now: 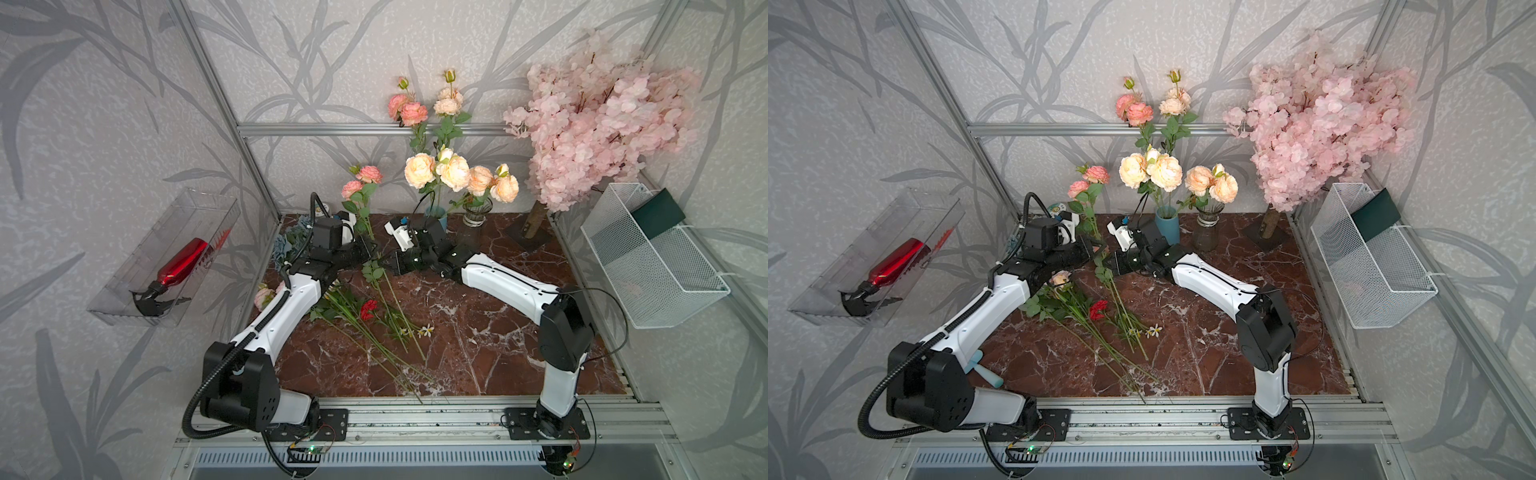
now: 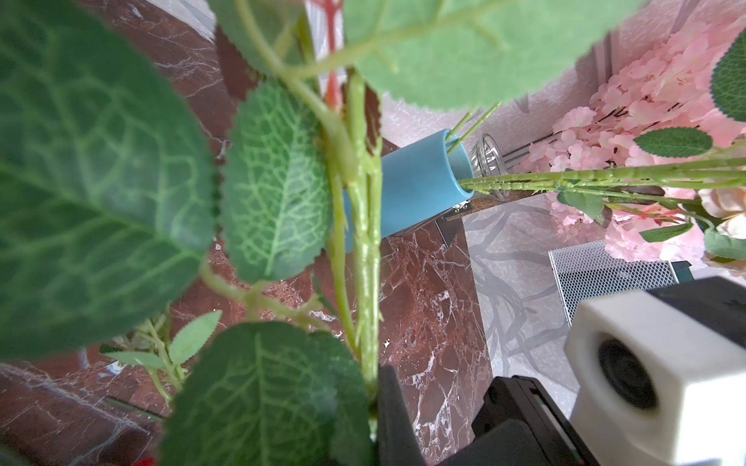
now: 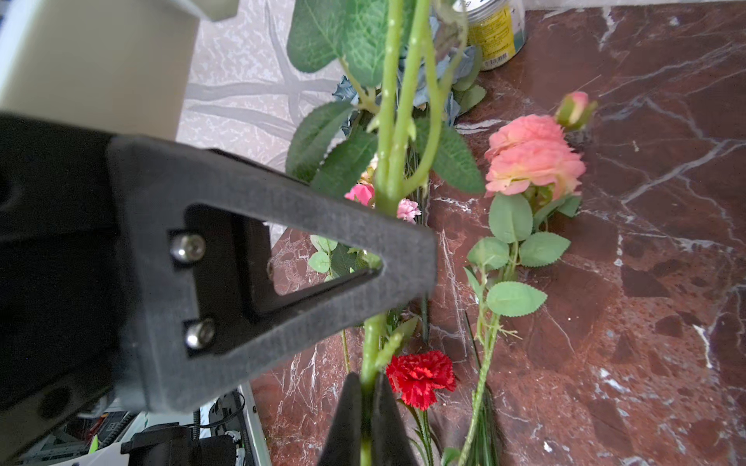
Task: Place the pink flowers into the vase
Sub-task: Pick up the flower at the center of the board.
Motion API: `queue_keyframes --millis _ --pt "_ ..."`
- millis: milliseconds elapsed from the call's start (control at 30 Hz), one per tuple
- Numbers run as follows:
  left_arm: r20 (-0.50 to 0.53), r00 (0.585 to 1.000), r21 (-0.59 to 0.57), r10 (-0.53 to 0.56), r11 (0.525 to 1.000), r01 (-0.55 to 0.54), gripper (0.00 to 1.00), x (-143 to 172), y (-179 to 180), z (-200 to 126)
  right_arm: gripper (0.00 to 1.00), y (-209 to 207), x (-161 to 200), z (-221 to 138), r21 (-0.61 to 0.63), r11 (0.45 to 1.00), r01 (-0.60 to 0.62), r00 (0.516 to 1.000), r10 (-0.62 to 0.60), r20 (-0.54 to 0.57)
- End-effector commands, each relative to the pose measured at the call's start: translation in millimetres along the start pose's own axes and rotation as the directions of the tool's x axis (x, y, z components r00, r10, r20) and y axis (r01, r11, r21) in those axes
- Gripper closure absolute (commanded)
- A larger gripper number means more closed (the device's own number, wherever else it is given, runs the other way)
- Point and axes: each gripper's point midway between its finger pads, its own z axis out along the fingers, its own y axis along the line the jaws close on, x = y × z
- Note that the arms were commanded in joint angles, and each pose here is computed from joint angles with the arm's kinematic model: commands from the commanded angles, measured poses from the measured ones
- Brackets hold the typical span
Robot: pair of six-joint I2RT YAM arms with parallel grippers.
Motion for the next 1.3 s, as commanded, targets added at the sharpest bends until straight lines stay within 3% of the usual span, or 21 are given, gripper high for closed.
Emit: queue_keyframes --millis 0,233,333,533,767,867,900,1033,1267 --pt "-0.003 1.0 -0.003 0.018 1.0 -0.018 0.96 -5 -5 -1 1.0 -6 -1 6 0.04 0.998 0.049 0.999 -0.049 0.0" --pt "0.029 0.999 -0.042 0.017 0.999 -0.016 0.38 -10 -5 -11 1.0 -10 -3 0 0.107 0.987 0.122 0.992 -0.122 -0.005" --pt "0.065 0.998 -0.041 0.027 0.999 -0.024 0.24 -18 -13 -23 1.0 0 -11 -8 0.139 0.972 0.187 0.982 -0.19 0.003" --pt "0.156 0.986 -0.048 0.053 0.998 -0.046 0.19 -31 -34 -62 1.0 29 -34 -32 0.218 0.927 0.306 0.943 -0.326 0.061" --pt "0.361 0.93 -0.086 0.068 0.996 -0.039 0.15 -46 -58 -148 1.0 64 -74 -73 0.311 0.875 0.371 0.886 -0.434 0.164" --pt "0.409 0.908 -0.168 0.089 0.986 -0.021 0.15 -48 -52 -177 1.0 78 -93 -97 0.353 0.853 0.386 0.843 -0.481 0.24" --pt "0.419 0.903 -0.192 0.099 0.981 -0.018 0.15 -47 -50 -183 1.0 92 -105 -120 0.36 0.849 0.387 0.81 -0.5 0.307" --pt "0.428 0.896 -0.236 0.118 0.972 -0.015 0.15 -44 -42 -192 1.0 124 -133 -181 0.396 0.834 0.383 0.718 -0.539 0.44" --pt "0.405 0.911 -0.204 0.076 0.979 0.01 0.15 -40 -36 -175 1.0 174 -159 -281 0.421 0.824 0.378 0.571 -0.566 0.595"
